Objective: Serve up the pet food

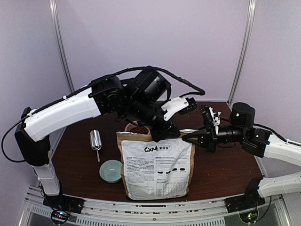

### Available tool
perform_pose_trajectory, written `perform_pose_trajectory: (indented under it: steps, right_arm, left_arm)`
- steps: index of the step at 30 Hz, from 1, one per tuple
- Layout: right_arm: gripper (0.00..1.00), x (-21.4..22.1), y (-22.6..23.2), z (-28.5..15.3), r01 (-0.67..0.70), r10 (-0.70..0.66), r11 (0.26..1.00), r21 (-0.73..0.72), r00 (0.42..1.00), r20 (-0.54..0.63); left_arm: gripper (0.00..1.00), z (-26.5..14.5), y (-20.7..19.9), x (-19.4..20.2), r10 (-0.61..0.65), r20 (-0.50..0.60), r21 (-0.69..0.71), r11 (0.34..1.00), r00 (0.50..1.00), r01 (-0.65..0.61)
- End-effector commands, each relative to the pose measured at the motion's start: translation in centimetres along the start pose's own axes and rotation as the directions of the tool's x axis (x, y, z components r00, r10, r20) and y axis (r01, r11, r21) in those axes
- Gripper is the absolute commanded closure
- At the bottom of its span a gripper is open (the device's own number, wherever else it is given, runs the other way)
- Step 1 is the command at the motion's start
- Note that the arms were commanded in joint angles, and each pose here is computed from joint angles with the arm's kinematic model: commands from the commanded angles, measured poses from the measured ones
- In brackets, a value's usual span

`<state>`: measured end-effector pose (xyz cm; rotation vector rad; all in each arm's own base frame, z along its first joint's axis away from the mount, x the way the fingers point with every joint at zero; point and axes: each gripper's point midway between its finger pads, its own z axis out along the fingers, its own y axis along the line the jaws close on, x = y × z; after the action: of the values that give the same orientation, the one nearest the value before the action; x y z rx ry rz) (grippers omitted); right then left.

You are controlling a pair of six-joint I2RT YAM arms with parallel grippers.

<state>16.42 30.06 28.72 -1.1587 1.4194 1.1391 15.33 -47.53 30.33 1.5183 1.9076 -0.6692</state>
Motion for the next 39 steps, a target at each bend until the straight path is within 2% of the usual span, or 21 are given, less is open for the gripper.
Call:
perform_pose_trajectory:
  steps: [1, 9, 13, 15, 18, 19, 20, 22, 25, 28, 31, 37, 39]
  right_arm:
    - [1.00, -1.8, 0.4, 0.1, 0.028, -0.027, 0.999, -0.018, 0.999, 0.031]
    - [1.00, -1.8, 0.6, -0.5, 0.044, -0.044, 0.999, 0.004, 0.998, 0.037]
    - [1.00, -1.8, 0.7, -0.8, 0.049, -0.049, 0.999, 0.010, 0.998, 0.036]
    - [1.00, -1.8, 0.8, -0.8, 0.047, -0.047, 0.999, 0.010, 0.998, 0.035]
    - [1.00, -1.8, 0.8, -0.9, 0.047, -0.048, 0.999, 0.012, 0.998, 0.036]
    - [1.00, -1.8, 0.8, -1.0, 0.046, -0.046, 0.999, 0.012, 0.998, 0.036]
    - [1.00, -1.8, 0.9, -1.0, 0.045, -0.046, 0.999, 0.013, 0.998, 0.036]
    - [0.99, -1.9, 0.9, -1.1, 0.047, -0.047, 0.999, 0.015, 0.998, 0.037]
    - [0.87, -1.8, 0.9, -1.3, 0.041, -0.041, 0.999, 0.021, 0.998, 0.038]
    - [0.74, -1.4, 0.9, -1.4, 0.036, -0.037, 0.999, 0.031, 0.999, 0.039]
    - [0.70, -1.1, 0.8, -1.6, 0.030, -0.032, 0.999, 0.044, 0.999, 0.038]
    - [0.76, -0.7, 0.6, -1.7, 0.022, -0.024, 0.998, 0.062, 0.999, 0.029]
    - [0.82, -0.6, 0.5, -1.6, 0.018, -0.020, 0.998, 0.065, 0.999, 0.025]
  left_arm:
    - [1.00, -0.7, 0.2, -1.6, 0.007, 0.070, 0.003, 1.000, 0.998, -0.007]
    - [0.98, -0.8, 0.0, -1.7, 0.010, 0.076, 0.012, 1.000, 0.997, -0.011]
    - [0.70, -0.4, -0.4, -2.0, 0.014, 0.094, 0.040, 0.999, 0.995, -0.018]
    - [0.64, -0.1, -0.4, -1.9, 0.014, 0.091, 0.041, 0.999, 0.996, -0.018]
    - [0.61, 0.6, -0.1, -1.6, 0.015, 0.076, 0.026, 1.000, 0.997, -0.017]
    - [0.61, 0.8, 0.0, -1.4, 0.013, 0.069, 0.025, 1.000, 0.998, -0.015]
    - [0.66, 0.9, 0.0, -1.3, 0.013, 0.066, 0.023, 1.000, 0.998, -0.015]
    - [0.81, 1.0, 0.1, -1.2, 0.015, 0.062, 0.019, 1.000, 0.998, -0.016]
    - [1.00, 1.0, 0.1, -1.1, 0.015, 0.061, 0.018, 1.000, 0.998, -0.016]
    - [1.00, 1.0, 0.0, -1.1, 0.018, 0.062, 0.022, 1.000, 0.998, -0.020]
    - [1.00, 1.0, -0.1, -1.1, 0.020, 0.063, 0.026, 0.999, 0.998, -0.022]
    - [1.00, 0.8, -0.2, -1.3, 0.022, 0.068, 0.031, 0.999, 0.997, -0.024]
    - [1.00, 0.7, -0.2, -1.4, 0.023, 0.071, 0.032, 0.999, 0.997, -0.026]
